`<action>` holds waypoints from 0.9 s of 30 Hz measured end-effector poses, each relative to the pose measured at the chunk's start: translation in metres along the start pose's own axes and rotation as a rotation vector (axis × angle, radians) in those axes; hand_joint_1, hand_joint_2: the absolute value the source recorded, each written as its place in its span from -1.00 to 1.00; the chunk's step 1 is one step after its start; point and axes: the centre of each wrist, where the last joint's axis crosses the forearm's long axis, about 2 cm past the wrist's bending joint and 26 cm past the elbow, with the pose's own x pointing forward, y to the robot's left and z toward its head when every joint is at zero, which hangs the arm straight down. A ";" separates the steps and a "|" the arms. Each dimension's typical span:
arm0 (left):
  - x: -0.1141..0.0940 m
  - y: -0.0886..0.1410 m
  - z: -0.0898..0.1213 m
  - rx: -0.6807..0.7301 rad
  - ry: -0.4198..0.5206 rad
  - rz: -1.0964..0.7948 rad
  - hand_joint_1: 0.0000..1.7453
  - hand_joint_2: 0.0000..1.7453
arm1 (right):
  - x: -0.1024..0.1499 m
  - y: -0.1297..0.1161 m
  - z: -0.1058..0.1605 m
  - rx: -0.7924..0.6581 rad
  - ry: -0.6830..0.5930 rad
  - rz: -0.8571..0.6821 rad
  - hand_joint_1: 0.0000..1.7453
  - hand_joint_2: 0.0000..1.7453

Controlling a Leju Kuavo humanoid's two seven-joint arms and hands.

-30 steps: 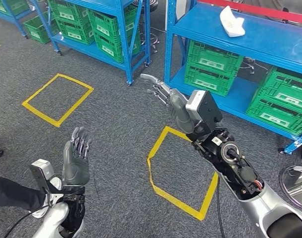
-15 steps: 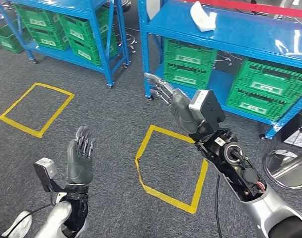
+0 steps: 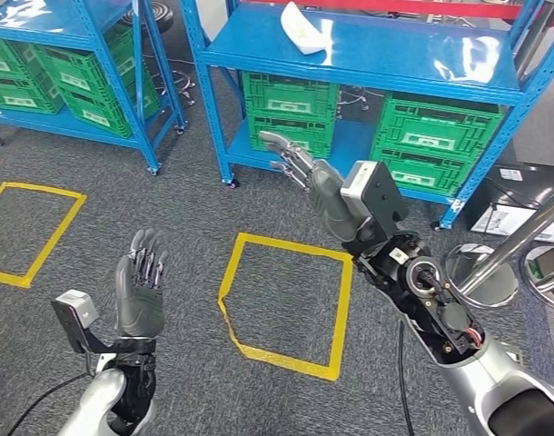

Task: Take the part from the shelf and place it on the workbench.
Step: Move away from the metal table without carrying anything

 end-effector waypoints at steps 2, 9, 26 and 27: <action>0.000 -0.001 -0.001 -0.001 -0.003 0.004 -1.00 -1.00 | 0.000 -0.001 -0.001 -0.001 -0.003 0.001 -1.00 -1.00; -0.002 -0.002 0.002 0.001 0.002 0.008 -1.00 -1.00 | 0.000 -0.001 -0.002 -0.002 -0.002 0.003 -1.00 -1.00; -0.001 0.000 0.002 -0.001 -0.003 0.006 -1.00 -1.00 | -0.001 0.000 -0.003 -0.001 -0.003 -0.003 -1.00 -1.00; -0.001 0.000 0.001 -0.002 -0.005 0.006 -1.00 -1.00 | -0.001 0.000 -0.003 -0.002 -0.004 -0.003 -1.00 -1.00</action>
